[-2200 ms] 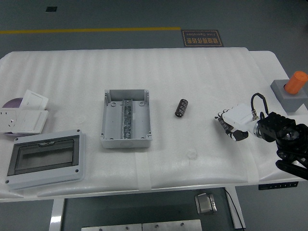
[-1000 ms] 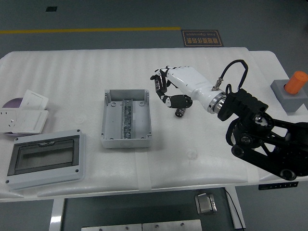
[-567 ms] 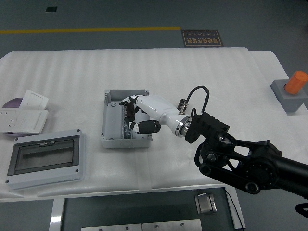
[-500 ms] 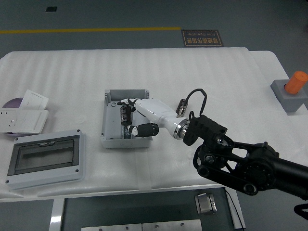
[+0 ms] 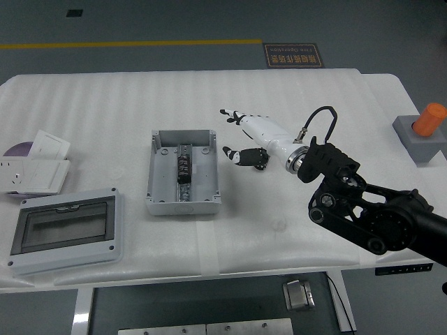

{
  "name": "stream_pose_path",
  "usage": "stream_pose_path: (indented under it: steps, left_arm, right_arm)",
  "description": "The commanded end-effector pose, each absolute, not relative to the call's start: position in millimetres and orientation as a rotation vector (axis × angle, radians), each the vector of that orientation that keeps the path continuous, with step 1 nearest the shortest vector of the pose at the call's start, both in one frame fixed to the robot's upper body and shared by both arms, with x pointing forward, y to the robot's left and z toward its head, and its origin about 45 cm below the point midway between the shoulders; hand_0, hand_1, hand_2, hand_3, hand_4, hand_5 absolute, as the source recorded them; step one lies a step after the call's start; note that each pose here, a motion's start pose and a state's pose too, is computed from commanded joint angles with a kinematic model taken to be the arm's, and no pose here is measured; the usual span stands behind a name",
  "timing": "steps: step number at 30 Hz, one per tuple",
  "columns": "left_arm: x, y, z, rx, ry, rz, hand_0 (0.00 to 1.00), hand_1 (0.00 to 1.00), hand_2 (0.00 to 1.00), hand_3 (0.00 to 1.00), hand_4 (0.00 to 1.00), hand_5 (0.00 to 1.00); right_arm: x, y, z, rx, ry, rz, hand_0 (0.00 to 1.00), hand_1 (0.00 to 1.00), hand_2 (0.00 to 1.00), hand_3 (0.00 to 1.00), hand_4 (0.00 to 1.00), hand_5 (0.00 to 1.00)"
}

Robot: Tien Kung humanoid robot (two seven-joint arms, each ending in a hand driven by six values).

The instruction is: Pick up the battery,place it into the box

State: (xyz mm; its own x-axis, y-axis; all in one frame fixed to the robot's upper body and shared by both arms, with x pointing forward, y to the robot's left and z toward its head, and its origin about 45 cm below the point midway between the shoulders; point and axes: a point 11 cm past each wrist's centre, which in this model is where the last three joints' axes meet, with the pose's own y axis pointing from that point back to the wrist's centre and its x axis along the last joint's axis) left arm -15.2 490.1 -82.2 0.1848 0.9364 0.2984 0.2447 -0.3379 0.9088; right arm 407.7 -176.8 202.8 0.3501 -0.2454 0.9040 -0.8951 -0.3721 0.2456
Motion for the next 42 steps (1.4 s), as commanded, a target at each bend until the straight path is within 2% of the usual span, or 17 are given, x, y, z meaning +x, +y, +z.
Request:
stream_pose_path:
  steps: [8, 18, 19, 24, 25, 30, 31, 36, 37, 42]
  left_arm:
    - [-13, 489, -83, 1.721, 1.118, 1.190, 0.663, 0.678, 0.513, 0.572, 0.575, 0.431]
    - [-10, 491, -82, 1.722, 1.109, 1.192, 0.663, 0.678, 0.511, 0.570, 0.566, 0.429]
    - [-10, 491, -82, 1.722, 1.108, 1.192, 0.664, 0.678, 0.510, 0.571, 0.552, 0.418]
    - [-9, 490, -82, 1.717, 1.104, 1.193, 0.664, 0.678, 0.510, 0.571, 0.552, 0.418]
    - [-8, 490, -82, 1.716, 1.103, 1.194, 0.664, 0.678, 0.506, 0.569, 0.543, 0.410]
    - [-8, 490, -82, 1.716, 1.096, 1.196, 0.664, 0.678, 0.506, 0.569, 0.543, 0.410]
    - [-8, 491, -82, 1.717, 1.095, 1.197, 0.663, 0.678, 0.505, 0.568, 0.539, 0.408]
    - [-8, 491, -83, 1.715, 1.091, 1.199, 0.663, 0.678, 0.505, 0.568, 0.539, 0.408]
    - [-8, 490, -83, 1.714, 1.091, 1.199, 0.663, 0.678, 0.505, 0.569, 0.523, 0.400]
    - [-7, 490, -83, 1.712, 1.088, 1.199, 0.663, 0.678, 0.505, 0.569, 0.523, 0.400]
  right_arm:
    - [417, -213, 168, 1.714, -0.928, 0.910, 0.826, 0.829, 0.910, 0.986, 0.590, 0.324]
    - [421, -220, 152, 1.683, -0.871, 0.853, 0.827, 0.830, 0.909, 0.989, 0.599, 0.333]
    - [421, -221, 151, 1.681, -0.867, 0.848, 0.834, 0.830, 0.908, 0.992, 0.651, 0.392]
    - [420, -219, 144, 1.668, -0.861, 0.835, 0.834, 0.830, 0.908, 0.992, 0.651, 0.392]
    - [420, -219, 143, 1.668, -0.868, 0.834, 0.840, 0.832, 0.906, 0.993, 0.771, 0.514]
    - [423, -218, 144, 1.673, -0.911, 0.823, 0.840, 0.832, 0.906, 0.993, 0.771, 0.514]
    - [423, -218, 144, 1.673, -0.918, 0.823, 0.834, 0.821, 0.868, 0.976, 0.790, 0.522]
    - [423, -215, 144, 1.679, -0.937, 0.822, 0.834, 0.821, 0.868, 0.976, 0.790, 0.522]
    - [423, -215, 144, 1.680, -0.938, 0.821, 0.799, 0.742, 0.729, 0.846, 0.748, 0.469]
    - [420, -215, 139, 1.678, -0.924, 0.816, 0.799, 0.742, 0.729, 0.846, 0.748, 0.469]
